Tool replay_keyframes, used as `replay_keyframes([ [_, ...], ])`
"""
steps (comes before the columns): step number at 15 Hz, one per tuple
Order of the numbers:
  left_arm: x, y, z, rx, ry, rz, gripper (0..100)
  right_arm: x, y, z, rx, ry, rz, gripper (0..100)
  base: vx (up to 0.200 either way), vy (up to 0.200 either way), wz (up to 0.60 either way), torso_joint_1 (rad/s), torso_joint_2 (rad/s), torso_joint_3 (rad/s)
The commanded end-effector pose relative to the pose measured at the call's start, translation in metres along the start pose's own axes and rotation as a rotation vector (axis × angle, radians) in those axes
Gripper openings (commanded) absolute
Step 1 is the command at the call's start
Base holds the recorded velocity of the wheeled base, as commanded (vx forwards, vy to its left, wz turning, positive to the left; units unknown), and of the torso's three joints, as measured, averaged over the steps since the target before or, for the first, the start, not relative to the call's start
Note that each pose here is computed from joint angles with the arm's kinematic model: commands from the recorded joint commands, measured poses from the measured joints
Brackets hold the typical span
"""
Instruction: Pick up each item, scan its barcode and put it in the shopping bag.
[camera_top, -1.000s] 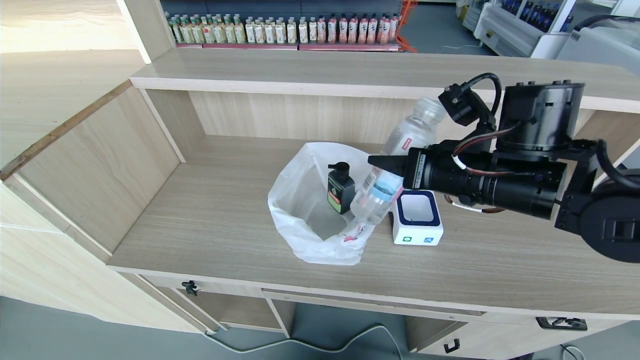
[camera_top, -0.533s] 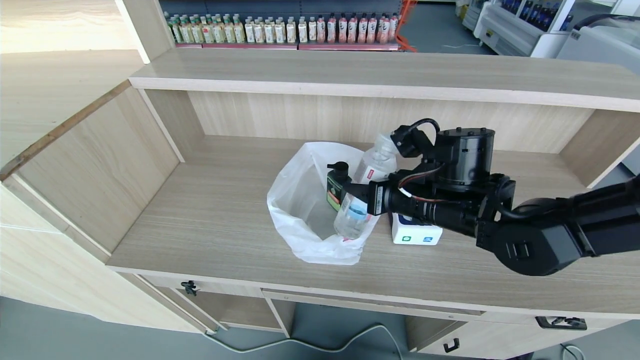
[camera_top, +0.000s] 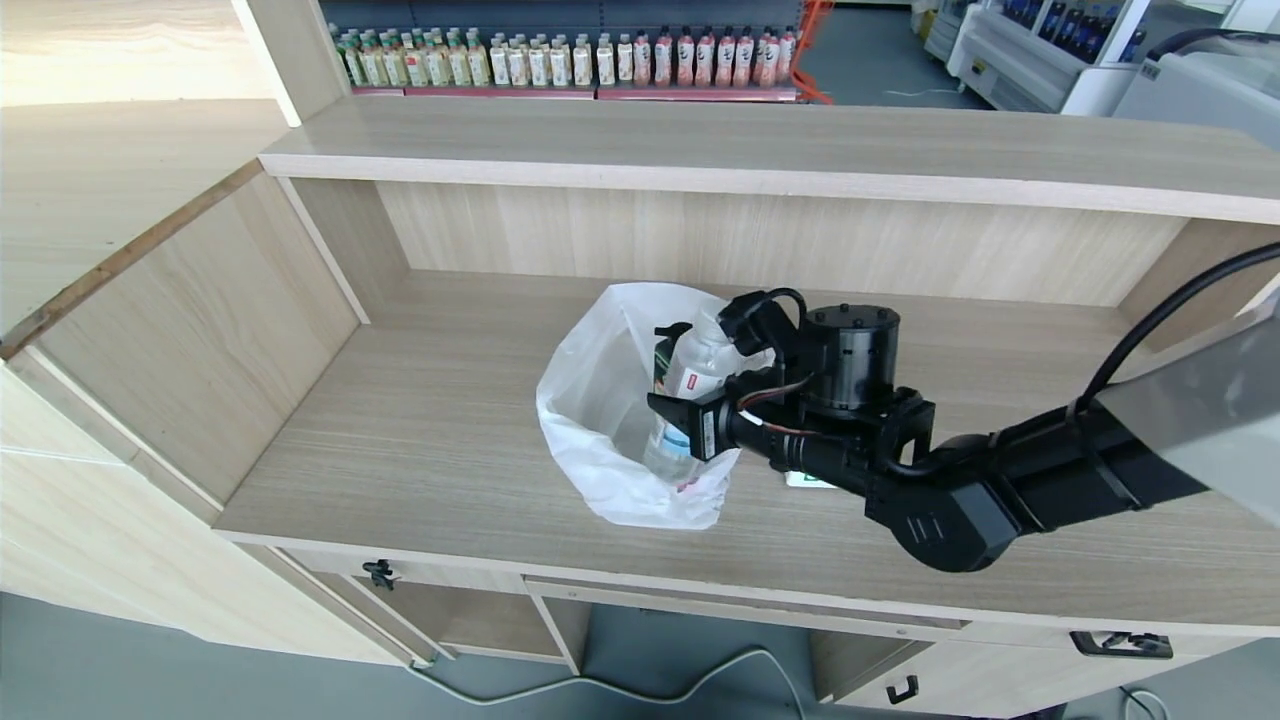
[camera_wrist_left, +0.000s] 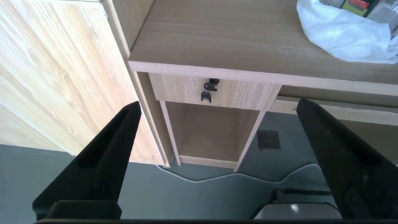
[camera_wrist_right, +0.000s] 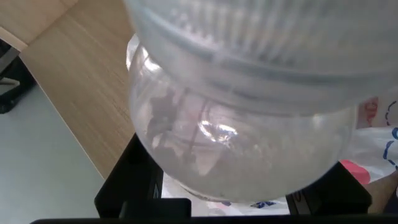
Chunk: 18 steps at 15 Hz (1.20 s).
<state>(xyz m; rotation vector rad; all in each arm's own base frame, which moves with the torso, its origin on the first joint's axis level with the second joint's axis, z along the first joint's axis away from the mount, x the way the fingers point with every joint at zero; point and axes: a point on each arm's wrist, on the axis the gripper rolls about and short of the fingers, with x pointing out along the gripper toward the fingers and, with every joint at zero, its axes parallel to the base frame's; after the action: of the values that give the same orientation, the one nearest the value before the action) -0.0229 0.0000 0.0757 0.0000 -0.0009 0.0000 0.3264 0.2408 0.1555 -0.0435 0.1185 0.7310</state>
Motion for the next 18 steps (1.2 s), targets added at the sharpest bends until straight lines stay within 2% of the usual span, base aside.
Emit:
replay_keyframes([
  [1, 0.0, 0.0, 0.0, 0.0, 0.002, 0.0, 100, 0.008, 0.0, -0.002, -0.007, -0.004, 0.005, 0, 0.0, 0.0, 0.0, 0.0, 0.0, 0.0],
  [4, 0.0, 0.0, 0.0, 0.0, 0.002, 0.0, 100, 0.016, -0.001, 0.0, -0.048, -0.023, 0.006, 0, 0.0, 0.0, 0.0, 0.0, 0.0, 0.0],
  [9, 0.0, 0.0, 0.0, 0.0, -0.001, 0.0, 100, 0.024, -0.007, -0.016, -0.112, -0.027, -0.009, 0, 0.0, 0.0, 0.0, 0.0, 0.0, 0.0],
  [15, 0.0, 0.0, 0.0, 0.0, 0.002, 0.0, 100, 0.019, -0.008, -0.039, -0.156, 0.018, -0.013, 0, 0.0, 0.0, 0.0, 0.0, 0.0, 0.0],
  [16, 0.0, 0.0, 0.0, 0.0, 0.002, 0.0, 100, 0.016, -0.009, -0.039, -0.16, 0.018, -0.015, 100, 0.0, 0.0, 0.0, 0.0, 0.0, 0.0],
  [18, 0.0, 0.0, 0.0, 0.0, 0.001, 0.0, 100, 0.012, -0.008, -0.03, -0.154, -0.009, -0.016, 100, 0.0, 0.0, 0.0, 0.0, 0.0, 0.0],
])
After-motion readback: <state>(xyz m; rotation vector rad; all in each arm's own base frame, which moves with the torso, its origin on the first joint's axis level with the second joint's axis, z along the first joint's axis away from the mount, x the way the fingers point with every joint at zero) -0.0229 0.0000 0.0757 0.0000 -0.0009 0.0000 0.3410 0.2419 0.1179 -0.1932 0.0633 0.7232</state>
